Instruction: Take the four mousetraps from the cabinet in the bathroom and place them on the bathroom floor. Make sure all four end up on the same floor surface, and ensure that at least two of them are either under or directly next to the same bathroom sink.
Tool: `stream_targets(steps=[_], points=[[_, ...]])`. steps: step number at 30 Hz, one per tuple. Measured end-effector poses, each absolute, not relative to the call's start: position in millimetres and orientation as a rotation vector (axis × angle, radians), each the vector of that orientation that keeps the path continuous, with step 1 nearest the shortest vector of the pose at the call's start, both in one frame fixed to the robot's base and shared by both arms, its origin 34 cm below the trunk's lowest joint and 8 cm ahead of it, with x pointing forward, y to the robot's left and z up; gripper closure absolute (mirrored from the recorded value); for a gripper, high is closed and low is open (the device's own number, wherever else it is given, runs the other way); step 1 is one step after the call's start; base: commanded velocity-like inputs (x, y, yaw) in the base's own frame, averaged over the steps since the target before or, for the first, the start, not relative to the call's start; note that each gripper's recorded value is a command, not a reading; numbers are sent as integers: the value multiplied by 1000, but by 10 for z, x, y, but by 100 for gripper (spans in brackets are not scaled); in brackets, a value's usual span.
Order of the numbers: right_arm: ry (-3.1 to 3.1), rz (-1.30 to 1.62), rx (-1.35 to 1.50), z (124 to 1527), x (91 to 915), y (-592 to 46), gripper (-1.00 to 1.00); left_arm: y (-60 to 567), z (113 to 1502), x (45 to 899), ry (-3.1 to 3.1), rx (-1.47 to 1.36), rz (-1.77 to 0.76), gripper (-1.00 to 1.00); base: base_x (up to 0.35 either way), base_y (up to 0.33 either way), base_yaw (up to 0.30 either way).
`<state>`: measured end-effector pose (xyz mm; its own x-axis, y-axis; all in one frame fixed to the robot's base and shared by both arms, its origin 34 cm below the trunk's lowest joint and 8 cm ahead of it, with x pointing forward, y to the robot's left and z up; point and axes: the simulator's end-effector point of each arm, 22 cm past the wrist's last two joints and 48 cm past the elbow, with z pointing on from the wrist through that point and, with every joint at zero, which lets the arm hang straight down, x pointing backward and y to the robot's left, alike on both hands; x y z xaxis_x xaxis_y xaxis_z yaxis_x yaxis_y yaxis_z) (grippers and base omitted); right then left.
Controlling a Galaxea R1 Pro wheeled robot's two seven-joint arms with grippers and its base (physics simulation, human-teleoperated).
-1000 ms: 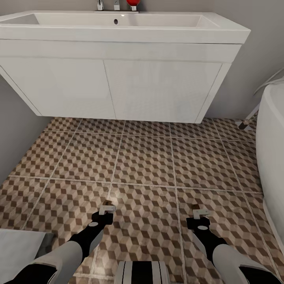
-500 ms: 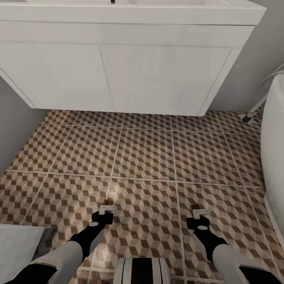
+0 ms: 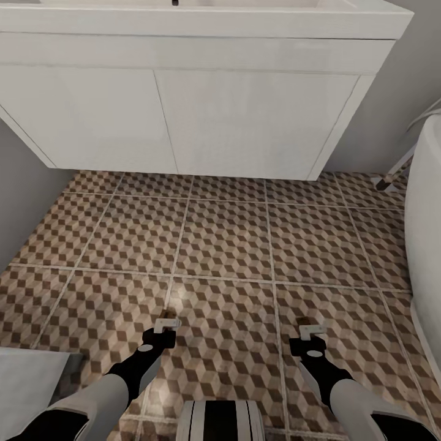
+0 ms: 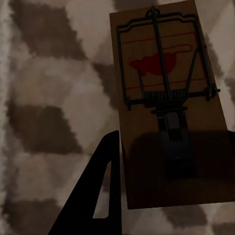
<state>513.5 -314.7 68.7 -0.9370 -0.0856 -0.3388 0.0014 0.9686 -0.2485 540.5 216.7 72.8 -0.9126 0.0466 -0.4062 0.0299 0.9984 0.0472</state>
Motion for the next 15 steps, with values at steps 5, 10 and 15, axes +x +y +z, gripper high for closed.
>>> stream_targets(steps=[5, 10, 15], points=[[2765, -349, -61, 687, 5135, -3147, 100, 2148, 730, 5410, 2716, 69, 46, 100, 0, 0, 0], [2765, -349, -61, 687, 5135, -3147, 100, 2144, 748, 5448, 2695, 74, 44, 100, 0, 0, 0], [2765, -349, -61, 687, 5135, -3147, 100, 2164, 752, 5455, 2690, 51, 52, 100, 0, 0, 0]])
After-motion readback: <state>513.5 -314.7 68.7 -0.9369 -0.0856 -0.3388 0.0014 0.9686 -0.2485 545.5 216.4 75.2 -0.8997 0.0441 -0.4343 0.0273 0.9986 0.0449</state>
